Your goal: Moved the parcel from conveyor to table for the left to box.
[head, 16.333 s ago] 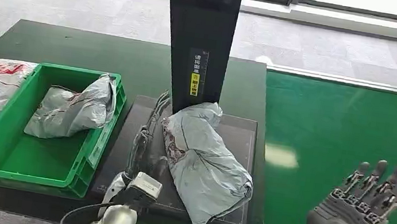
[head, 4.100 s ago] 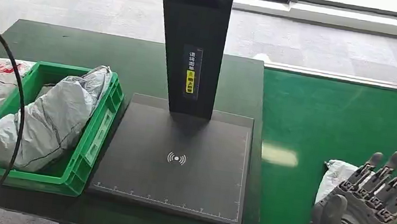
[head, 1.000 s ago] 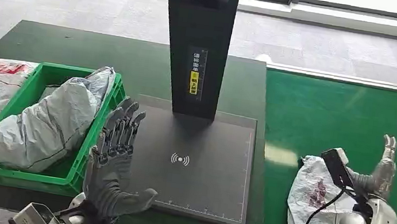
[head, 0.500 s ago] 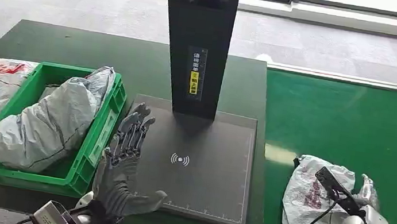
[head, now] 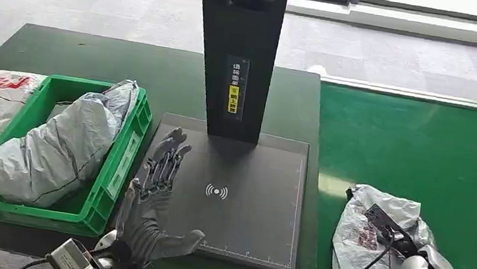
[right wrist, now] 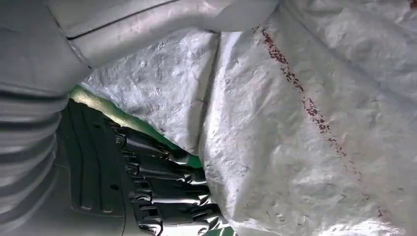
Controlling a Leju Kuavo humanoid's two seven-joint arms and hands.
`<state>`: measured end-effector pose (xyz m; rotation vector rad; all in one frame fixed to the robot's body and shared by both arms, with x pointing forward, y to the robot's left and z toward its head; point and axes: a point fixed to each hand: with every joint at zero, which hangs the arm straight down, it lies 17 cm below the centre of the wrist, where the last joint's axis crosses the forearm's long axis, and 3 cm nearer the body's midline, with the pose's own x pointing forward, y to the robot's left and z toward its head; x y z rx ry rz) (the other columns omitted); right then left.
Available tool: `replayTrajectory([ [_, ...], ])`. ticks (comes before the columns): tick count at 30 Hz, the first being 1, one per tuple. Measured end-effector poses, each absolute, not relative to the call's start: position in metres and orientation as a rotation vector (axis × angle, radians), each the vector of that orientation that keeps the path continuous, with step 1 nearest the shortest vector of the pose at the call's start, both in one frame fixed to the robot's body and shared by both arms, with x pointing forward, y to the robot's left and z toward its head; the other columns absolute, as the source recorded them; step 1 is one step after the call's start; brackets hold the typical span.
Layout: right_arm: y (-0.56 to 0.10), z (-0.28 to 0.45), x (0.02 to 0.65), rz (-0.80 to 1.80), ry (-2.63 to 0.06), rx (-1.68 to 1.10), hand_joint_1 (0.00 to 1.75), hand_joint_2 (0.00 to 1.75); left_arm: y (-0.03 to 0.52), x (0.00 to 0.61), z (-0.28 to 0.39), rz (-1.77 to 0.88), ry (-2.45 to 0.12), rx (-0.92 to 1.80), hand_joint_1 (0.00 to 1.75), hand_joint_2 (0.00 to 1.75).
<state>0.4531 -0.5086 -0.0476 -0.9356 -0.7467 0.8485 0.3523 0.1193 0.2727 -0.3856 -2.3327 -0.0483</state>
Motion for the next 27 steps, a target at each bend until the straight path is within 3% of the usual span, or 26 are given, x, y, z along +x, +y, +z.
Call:
replayTrajectory([
  [3, -0.506, -0.049, 0.453, 0.849, -0.745, -0.928, 0.0, 1.75, 0.119, 0.353, 0.272, -0.049, -2.33, -0.386, 0.0, 1.75],
  [4, -0.505, -0.05, 0.453, 0.848, -0.745, -0.926, 0.45, 1.75, 0.119, 0.353, 0.272, -0.05, -2.33, -0.387, 0.0, 1.75],
  [5, -0.504, -0.05, 0.454, 0.849, -0.745, -0.923, 1.75, 1.75, 0.119, 0.353, 0.271, -0.05, -2.329, -0.387, 0.0, 1.75],
  [17, -0.479, -0.054, 0.459, 0.857, -0.838, -0.865, 1.75, 1.75, 0.114, 0.358, 0.27, -0.079, -2.329, -0.383, 0.0, 1.75],
  [18, -0.477, -0.053, 0.46, 0.857, -0.845, -0.866, 1.43, 1.75, 0.114, 0.359, 0.27, -0.079, -2.328, -0.382, 0.0, 1.75],
  [19, -0.476, -0.053, 0.46, 0.856, -0.849, -0.866, 1.43, 1.75, 0.114, 0.359, 0.269, -0.079, -2.327, -0.381, 0.0, 1.75],
  [20, -0.473, -0.053, 0.461, 0.854, -0.856, -0.864, 1.75, 1.75, 0.114, 0.359, 0.269, -0.08, -2.325, -0.381, 0.0, 1.75],
  [27, -0.454, -0.048, 0.469, 0.838, -0.934, -0.817, 1.75, 1.75, 0.115, 0.36, 0.267, -0.077, -2.322, -0.365, 0.0, 1.75],
])
